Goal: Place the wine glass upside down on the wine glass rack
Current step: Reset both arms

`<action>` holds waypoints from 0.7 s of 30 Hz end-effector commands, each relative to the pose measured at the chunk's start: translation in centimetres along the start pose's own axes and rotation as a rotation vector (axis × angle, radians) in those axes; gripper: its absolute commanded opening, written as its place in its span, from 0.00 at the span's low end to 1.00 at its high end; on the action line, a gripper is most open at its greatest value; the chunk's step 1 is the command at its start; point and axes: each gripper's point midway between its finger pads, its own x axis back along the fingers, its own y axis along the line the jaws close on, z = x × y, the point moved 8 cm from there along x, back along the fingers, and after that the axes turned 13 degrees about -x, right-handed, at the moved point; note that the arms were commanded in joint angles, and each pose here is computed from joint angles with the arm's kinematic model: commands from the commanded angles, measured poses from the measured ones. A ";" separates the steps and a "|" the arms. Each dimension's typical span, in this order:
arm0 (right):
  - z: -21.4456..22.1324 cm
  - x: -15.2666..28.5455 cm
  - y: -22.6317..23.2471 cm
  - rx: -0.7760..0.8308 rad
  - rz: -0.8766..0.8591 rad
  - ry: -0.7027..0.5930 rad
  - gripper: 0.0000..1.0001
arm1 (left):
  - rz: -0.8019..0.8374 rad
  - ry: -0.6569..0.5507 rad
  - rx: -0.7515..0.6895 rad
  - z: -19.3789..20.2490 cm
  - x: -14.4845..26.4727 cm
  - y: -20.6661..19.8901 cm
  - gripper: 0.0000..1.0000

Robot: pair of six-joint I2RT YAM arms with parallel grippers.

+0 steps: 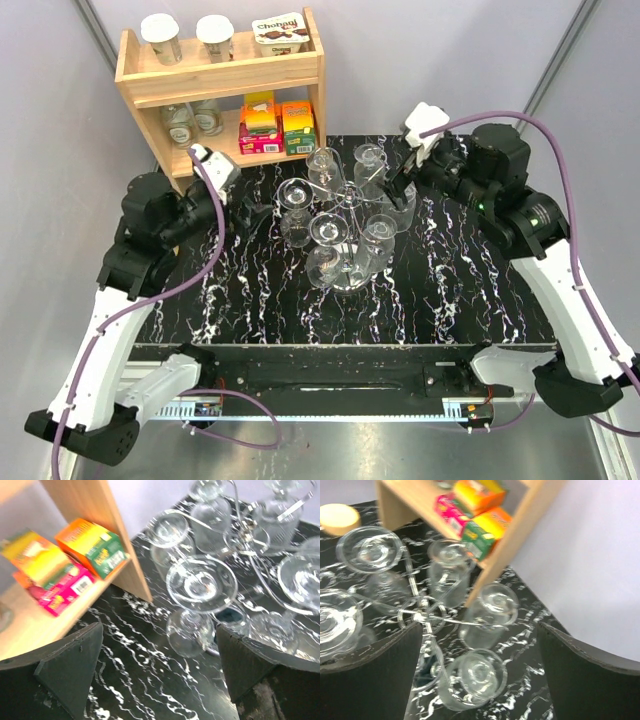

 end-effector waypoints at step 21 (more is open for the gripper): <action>2.1 3.2 -8.0 0.003 0.974 -0.189 1.00 | -0.657 0.085 -0.016 -2.2 0.2 9.6 0.99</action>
